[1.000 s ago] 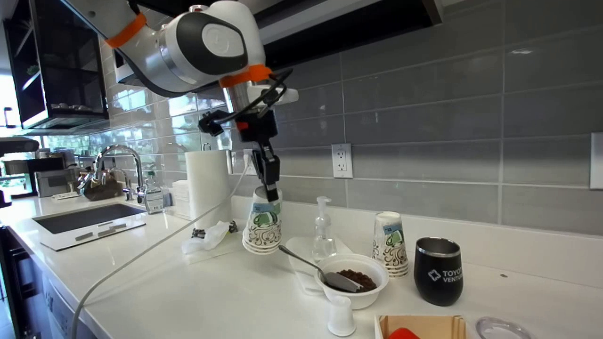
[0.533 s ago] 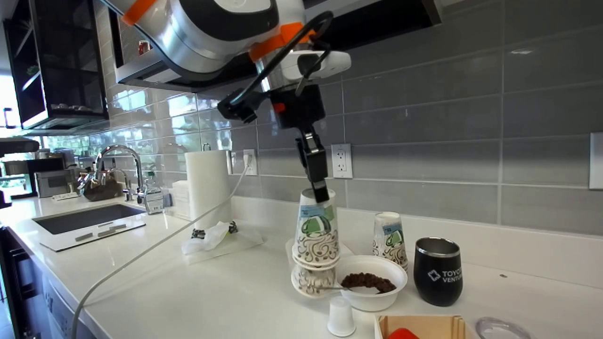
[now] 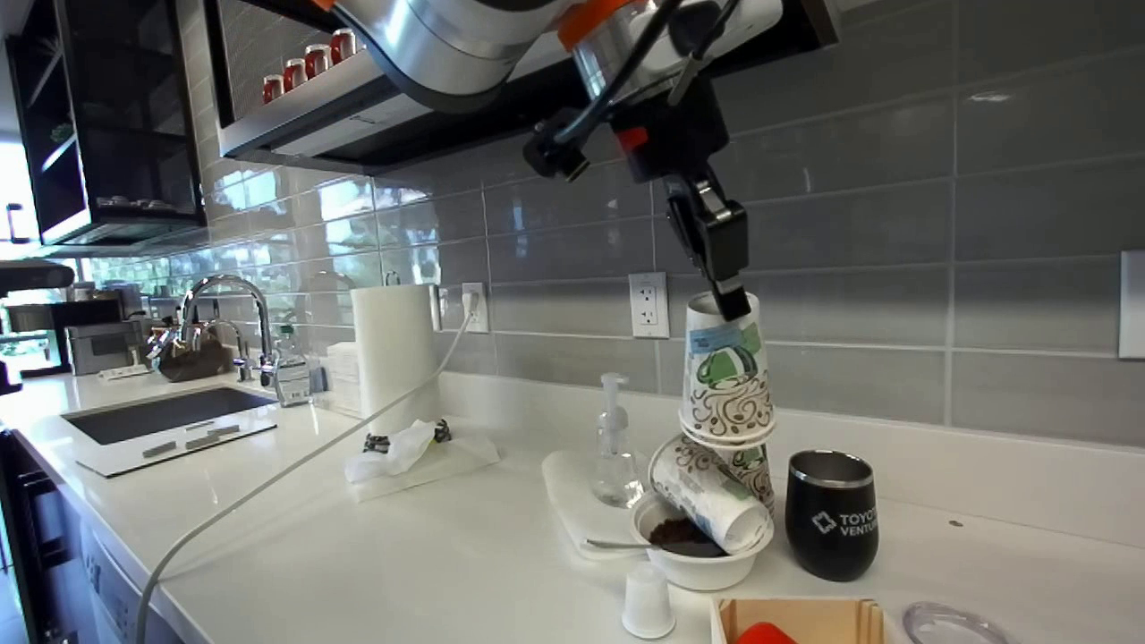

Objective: Pick up the paper cups on the left and put them on the paper cup on the right

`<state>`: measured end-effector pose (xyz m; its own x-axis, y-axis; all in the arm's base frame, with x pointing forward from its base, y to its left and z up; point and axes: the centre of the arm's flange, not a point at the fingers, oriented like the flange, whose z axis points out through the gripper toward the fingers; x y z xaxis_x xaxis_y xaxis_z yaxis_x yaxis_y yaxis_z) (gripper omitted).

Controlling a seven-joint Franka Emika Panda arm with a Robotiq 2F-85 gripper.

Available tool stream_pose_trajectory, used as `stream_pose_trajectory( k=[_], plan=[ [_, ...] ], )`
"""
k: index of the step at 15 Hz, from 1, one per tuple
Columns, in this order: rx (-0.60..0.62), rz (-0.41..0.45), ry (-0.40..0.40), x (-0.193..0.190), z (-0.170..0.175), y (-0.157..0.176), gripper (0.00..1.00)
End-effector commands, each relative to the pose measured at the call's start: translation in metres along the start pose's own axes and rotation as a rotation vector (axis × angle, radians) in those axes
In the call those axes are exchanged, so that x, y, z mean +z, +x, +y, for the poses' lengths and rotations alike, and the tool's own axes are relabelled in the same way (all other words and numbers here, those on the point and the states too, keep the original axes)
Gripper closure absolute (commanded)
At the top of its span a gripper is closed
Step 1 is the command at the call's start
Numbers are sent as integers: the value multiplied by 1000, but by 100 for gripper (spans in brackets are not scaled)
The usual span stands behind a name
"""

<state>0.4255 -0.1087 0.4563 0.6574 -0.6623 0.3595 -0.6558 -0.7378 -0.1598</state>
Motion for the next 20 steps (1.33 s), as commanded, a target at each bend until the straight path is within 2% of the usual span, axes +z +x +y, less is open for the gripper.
stream_pose_trajectory(
  k=[1, 6, 11, 16, 20],
  plan=[
    [-21, 67, 22, 16, -35, 31, 99],
    [-89, 143, 50, 29, -87, 31, 99],
    [-145, 165, 62, 45, -126, 20, 99],
    [-172, 147, 50, 56, -146, 12, 99],
    [-173, 160, 28, 61, -148, 12, 99]
  ],
)
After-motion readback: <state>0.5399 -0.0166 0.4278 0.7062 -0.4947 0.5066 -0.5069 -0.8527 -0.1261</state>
